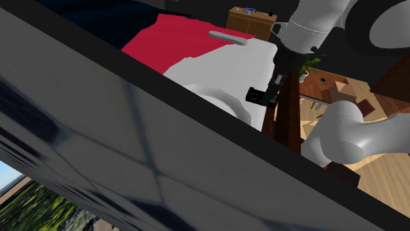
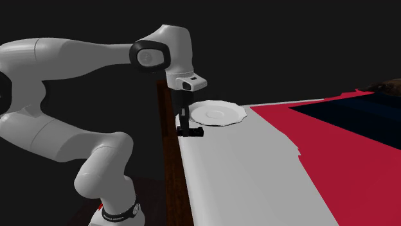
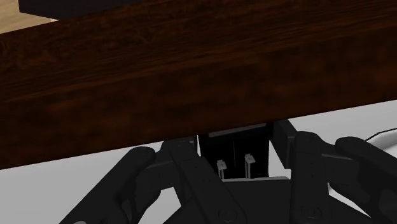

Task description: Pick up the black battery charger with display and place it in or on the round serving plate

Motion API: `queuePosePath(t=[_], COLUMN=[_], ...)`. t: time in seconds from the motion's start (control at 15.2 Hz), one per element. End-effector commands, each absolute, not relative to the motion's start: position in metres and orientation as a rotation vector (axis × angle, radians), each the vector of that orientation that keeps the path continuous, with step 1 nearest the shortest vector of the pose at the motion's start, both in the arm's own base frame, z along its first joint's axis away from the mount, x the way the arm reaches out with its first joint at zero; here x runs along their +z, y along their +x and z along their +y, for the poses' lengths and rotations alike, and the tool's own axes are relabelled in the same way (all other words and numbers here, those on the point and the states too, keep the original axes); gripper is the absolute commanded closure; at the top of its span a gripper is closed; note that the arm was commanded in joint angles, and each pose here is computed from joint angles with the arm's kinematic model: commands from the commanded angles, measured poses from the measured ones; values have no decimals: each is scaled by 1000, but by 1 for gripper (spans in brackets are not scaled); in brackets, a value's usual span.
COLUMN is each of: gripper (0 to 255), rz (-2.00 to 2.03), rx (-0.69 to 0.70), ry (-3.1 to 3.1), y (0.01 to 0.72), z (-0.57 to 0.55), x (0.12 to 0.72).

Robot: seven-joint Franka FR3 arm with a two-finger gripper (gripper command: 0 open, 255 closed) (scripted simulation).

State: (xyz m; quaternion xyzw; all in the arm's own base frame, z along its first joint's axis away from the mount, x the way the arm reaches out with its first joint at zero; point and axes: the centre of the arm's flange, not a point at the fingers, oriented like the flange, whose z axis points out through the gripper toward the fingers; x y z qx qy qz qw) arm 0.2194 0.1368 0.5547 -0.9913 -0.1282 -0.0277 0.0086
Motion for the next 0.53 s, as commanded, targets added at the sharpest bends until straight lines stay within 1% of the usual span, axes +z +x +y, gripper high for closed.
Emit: queuePosePath(t=[0.0, 0.46], gripper=[255, 255], rz=[-401, -401], rx=[-85, -85], ry=[-3097, -3097], y=[219, 219], z=[137, 137], x=[562, 599])
